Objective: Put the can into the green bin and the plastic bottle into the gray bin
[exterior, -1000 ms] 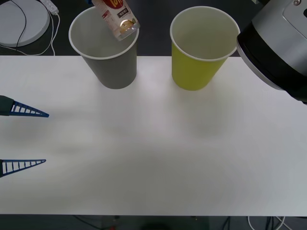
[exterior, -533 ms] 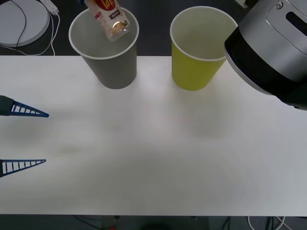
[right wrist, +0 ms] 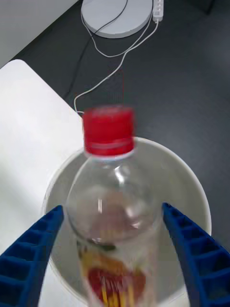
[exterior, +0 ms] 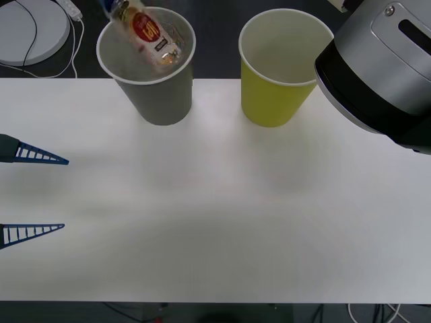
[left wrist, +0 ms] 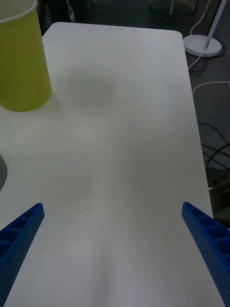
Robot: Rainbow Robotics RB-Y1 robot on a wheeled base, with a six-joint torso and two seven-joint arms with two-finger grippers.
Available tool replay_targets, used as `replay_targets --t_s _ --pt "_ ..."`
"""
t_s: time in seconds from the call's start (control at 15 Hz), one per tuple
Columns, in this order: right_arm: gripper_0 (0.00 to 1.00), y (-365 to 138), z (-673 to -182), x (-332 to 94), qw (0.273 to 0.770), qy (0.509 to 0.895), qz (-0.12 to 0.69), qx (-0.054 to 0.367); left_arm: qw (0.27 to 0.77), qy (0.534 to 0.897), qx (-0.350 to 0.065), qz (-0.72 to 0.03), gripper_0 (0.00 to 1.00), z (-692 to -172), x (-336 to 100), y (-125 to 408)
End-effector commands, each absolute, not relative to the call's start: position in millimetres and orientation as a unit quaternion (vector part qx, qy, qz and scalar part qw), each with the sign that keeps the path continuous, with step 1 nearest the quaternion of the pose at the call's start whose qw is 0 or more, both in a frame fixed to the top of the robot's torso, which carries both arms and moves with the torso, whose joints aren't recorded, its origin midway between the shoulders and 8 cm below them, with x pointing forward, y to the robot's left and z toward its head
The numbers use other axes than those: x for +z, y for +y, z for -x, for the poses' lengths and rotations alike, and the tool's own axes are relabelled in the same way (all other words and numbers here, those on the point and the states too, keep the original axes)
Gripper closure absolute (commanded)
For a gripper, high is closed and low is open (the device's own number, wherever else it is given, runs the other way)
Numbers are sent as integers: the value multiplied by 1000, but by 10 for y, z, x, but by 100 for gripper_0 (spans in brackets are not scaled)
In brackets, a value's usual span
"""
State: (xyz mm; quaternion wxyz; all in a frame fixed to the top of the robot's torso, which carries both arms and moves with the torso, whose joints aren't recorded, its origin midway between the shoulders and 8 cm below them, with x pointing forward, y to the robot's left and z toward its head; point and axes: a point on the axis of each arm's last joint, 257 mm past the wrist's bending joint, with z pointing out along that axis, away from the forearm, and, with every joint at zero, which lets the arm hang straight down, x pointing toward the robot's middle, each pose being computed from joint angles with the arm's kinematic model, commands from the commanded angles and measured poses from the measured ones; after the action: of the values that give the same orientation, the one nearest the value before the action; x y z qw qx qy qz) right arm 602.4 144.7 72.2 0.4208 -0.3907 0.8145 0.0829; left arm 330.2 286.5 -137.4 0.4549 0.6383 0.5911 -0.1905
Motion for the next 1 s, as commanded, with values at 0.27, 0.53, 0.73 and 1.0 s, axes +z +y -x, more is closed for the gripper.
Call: replay_targets --t_s 0.27,0.53,0.73,1.0 --pt "0 1463 -6034 740 425 813 389 86 455 591 -191 -638 0 -3302 -1374 2865" --pt "0 1455 -6039 728 424 813 390 83 455 591 -191 -638 0 -3302 -1374 2865" --pt "0 1447 -6043 714 423 814 389 84 455 591 -191 -638 0 -3302 -1374 2865" --pt "0 1364 -6080 746 423 813 390 88 455 591 -191 -638 0 -3302 -1374 2865"
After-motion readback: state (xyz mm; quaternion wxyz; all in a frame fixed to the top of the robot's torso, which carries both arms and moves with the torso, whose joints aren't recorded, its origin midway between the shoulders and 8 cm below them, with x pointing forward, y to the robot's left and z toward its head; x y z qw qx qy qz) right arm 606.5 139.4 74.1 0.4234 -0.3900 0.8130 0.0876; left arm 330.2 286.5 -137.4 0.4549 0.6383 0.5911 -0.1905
